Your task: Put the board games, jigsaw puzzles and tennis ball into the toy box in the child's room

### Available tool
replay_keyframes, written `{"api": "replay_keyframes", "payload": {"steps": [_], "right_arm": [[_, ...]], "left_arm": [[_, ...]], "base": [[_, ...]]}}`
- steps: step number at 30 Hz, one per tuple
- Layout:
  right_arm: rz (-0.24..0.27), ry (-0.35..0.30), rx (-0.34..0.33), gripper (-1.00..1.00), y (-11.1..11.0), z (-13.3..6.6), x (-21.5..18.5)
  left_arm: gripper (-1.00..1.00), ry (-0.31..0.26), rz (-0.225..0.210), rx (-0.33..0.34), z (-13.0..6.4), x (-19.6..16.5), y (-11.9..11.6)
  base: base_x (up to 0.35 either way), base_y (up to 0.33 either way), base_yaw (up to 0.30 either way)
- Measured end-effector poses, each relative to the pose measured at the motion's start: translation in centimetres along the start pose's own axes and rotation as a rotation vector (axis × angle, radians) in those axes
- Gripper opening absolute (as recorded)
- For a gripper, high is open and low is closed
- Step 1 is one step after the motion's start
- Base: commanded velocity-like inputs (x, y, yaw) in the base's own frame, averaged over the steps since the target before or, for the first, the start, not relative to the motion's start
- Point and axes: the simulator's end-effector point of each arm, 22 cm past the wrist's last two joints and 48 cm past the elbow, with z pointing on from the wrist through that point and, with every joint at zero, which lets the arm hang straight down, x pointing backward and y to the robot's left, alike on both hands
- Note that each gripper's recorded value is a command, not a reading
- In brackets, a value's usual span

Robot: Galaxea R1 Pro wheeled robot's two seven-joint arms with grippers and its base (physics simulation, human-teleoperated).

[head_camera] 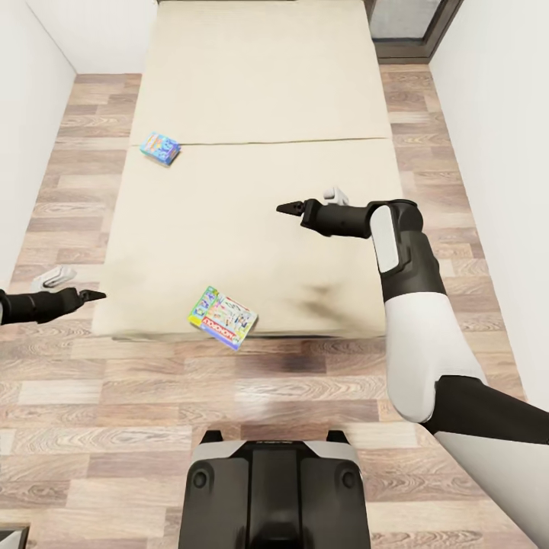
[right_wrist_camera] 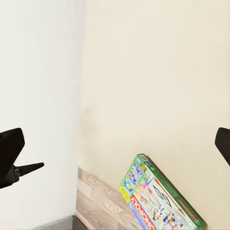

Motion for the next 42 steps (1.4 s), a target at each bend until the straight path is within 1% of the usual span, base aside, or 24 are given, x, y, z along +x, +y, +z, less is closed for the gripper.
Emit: {"api": "replay_keyframes", "payload": {"steps": [7,10,17,24,32,42], "right_arm": [[0.015,0.009,0.005,1.00,-0.3,-0.2,1.1],[0.013,0.009,0.007,1.00,-0.2,-0.4,1.2],[0.008,0.005,0.012,1.00,-0.1,-0.9,1.0],[0.017,0.010,0.017,1.00,-0.3,-1.2,1.8],[0.028,0.019,0.022,1.00,-0.4,-1.5,2.8],[0.032,0.020,0.026,1.00,-0.3,-2.0,3.3]], "left_arm": [[1.00,0.025,0.043,-0.087,-0.7,0.2,1.9],[1.00,0.036,0.052,-0.112,-0.9,0.5,2.4],[1.00,0.066,0.049,-0.134,-0.8,1.4,3.3],[1.00,0.103,0.045,-0.159,-0.7,2.7,4.2],[1.00,0.145,0.069,-0.209,-0.9,4.7,5.9],[1.00,0.163,0.096,-0.225,-0.9,6.6,6.6]], "base": [[0.000,0.000,0.075],[0.000,0.000,0.088],[0.000,0.000,0.093],[0.000,0.000,0.095],[0.000,0.000,0.095],[0.000,0.000,0.095]]}}
